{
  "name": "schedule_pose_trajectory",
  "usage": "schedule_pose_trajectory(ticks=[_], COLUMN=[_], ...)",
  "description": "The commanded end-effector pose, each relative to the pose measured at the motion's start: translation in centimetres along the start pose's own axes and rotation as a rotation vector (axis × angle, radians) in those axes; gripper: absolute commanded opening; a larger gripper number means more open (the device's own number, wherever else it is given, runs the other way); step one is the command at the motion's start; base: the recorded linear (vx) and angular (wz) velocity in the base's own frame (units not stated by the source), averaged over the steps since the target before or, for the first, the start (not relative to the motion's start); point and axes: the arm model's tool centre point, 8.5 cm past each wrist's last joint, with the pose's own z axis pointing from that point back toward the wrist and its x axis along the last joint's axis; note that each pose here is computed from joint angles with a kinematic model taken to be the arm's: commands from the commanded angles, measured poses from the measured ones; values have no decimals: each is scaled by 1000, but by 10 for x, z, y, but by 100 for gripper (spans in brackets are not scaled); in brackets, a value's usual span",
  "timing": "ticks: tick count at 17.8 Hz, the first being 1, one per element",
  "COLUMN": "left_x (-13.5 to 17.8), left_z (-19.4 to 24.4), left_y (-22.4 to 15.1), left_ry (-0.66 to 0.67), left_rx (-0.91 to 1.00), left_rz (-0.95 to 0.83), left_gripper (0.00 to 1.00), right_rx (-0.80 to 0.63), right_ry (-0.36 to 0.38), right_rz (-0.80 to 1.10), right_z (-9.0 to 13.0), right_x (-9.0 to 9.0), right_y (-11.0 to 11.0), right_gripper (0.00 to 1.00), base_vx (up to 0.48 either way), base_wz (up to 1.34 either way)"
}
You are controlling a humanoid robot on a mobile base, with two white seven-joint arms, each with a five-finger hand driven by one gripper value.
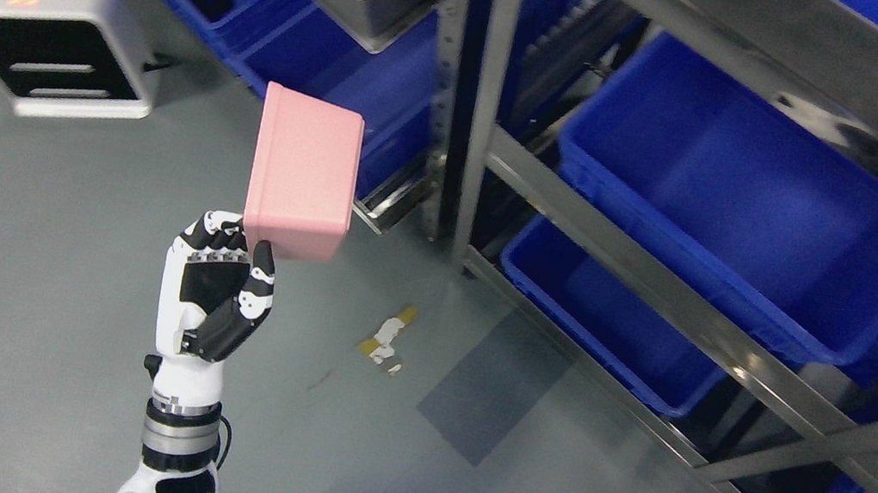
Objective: Place storage box into left shelf container
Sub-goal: 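Hold the pink box aloft in the left hand while turning toward the shelf, then lower the pink box into the blue bin on the shelf and release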
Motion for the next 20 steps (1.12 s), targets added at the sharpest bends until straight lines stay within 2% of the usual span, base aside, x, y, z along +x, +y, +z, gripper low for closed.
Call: schedule_pose_trajectory(ticks=[1, 7, 10, 14, 17, 20], left_x=[-12, -35, -50, -73, -93, -116], left_z=[28, 32, -6, -62, -95, -117], left_y=[-28, 5, 47, 72, 75, 65], left_ry=[83, 238, 303, 376, 481, 596], left_rx=[-54, -6, 21, 0, -94, -332], left_rz=[66, 28, -26, -53, -147, -302], left_gripper=[3, 3, 3, 3, 4, 4], right_rx=[-14, -14, -14, -13, -13, -14], right_ry=[-27, -25, -24, -25, -25, -25], right_rz=[-21, -21, -21, -21, -21, -21], right_z=[-1, -1, -1, -1, -1, -1], right_x=[10, 9, 9, 10, 10, 10], right_y=[-11, -11, -11, -11, -11, -11], right_gripper=[100, 100, 100, 100, 100, 100], base_vx=[219, 154, 92, 69, 45, 22], base_wz=[-1040, -802, -574, -396, -218, -107])
